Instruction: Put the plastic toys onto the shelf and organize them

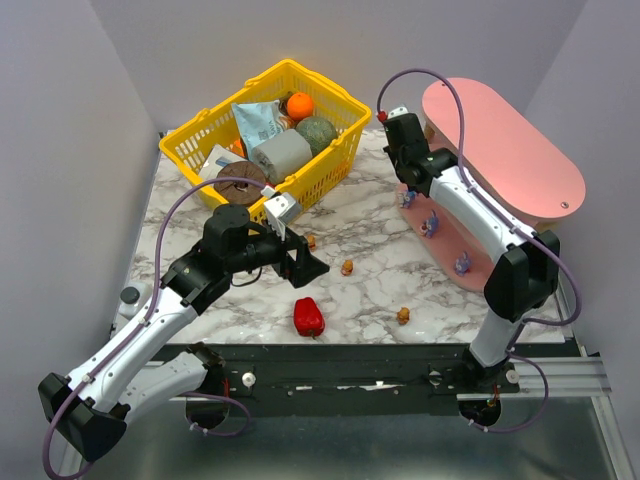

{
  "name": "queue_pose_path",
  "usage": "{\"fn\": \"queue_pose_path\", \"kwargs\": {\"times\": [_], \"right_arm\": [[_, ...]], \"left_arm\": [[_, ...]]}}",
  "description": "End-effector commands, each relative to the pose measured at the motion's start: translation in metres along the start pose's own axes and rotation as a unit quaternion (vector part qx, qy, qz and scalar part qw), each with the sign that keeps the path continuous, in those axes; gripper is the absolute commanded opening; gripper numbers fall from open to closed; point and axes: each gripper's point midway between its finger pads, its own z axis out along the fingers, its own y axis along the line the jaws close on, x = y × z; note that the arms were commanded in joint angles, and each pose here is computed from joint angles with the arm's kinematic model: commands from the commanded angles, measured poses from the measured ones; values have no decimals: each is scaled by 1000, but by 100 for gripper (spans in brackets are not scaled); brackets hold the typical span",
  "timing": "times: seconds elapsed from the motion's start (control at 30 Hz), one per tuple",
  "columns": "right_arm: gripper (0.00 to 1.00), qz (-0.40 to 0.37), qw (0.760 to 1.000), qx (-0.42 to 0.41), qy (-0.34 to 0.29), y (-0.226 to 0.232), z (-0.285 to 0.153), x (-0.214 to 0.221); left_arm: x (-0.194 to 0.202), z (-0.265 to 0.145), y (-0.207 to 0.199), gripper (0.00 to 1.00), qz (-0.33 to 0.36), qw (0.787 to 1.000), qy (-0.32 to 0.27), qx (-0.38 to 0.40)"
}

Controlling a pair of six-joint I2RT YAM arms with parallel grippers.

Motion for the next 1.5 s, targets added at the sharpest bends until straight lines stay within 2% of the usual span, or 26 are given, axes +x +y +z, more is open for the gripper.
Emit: {"fn": "queue_pose_path", "kwargs": {"times": [0.0, 0.5, 0.77, 0.9, 1.0, 1.03, 1.1, 1.23, 1.43, 1.47], "right_arm": [[5, 15, 1000, 23, 0, -7, 7, -5], [5, 26, 999, 25, 4, -8, 16, -6], [11, 34, 995, -85, -28, 18, -9, -12], [22, 51, 988, -136, -44, 26, -35, -20], [33, 51, 983, -175, -30, 41, -52, -9], [40, 48, 978, -200, -28, 48, -62, -4], [46, 41, 972, -232, -27, 67, -77, 4], [59, 3, 954, -300, -12, 125, -103, 47], [68, -26, 912, -408, 0, 192, -133, 92], [69, -38, 896, -442, 3, 205, -142, 98]], "left_arm": [[1, -4, -3, 99, -1, 1000, -1, 5], [0, -4, 0, 99, 0, 1000, -2, 1], [2, -2, 1, 99, -2, 1000, 0, 0], [1, -2, 2, 99, -1, 1000, -3, 1], [-1, -2, 3, 99, 0, 1000, -7, -3], [-2, -3, 3, 99, 0, 1000, -9, -4], [-4, -3, 5, 99, 3, 1000, -16, -11], [-13, -10, 11, 99, 9, 998, -41, -38], [-28, -22, 17, 99, 13, 994, -78, -76], [-30, -23, 17, 99, 13, 994, -81, -78]]}}
